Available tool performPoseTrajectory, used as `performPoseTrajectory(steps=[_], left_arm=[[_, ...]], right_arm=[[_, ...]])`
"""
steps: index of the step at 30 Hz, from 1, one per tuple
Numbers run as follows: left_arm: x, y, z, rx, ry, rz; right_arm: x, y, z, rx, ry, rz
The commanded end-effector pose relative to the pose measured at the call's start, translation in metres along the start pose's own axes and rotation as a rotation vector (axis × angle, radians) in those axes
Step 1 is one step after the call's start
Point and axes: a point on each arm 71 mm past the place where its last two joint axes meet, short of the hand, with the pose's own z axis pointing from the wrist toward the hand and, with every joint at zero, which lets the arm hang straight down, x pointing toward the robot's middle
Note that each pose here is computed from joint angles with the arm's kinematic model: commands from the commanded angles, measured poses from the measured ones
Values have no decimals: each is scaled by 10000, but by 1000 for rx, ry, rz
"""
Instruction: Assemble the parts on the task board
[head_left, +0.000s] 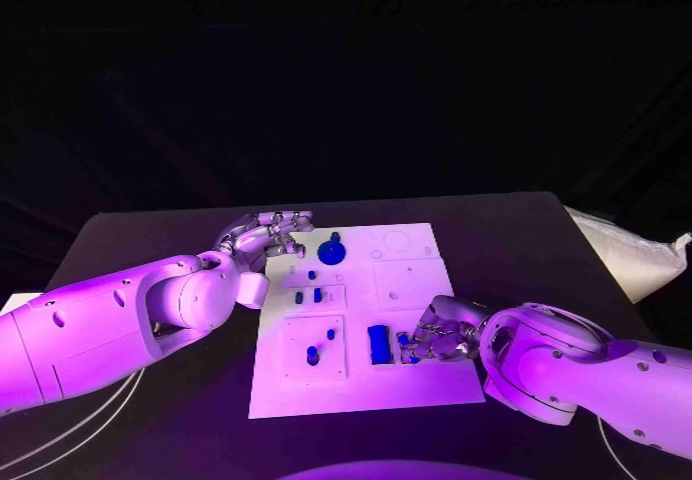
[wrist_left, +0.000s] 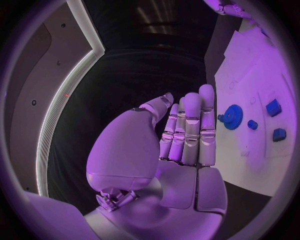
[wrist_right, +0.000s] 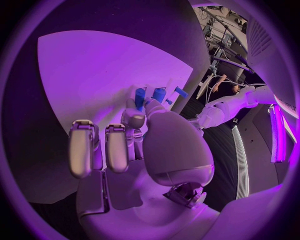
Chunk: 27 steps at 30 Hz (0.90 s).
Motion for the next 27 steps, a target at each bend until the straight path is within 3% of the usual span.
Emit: performPoseTrajectory(steps=[1,27], left_arm=[[41,-6,0,6,35,-4],[40,-5,0,4,40,-3]], right_arm=[[33,5,8,6,17,-43],[9,9,-1,-10,-14,-76]])
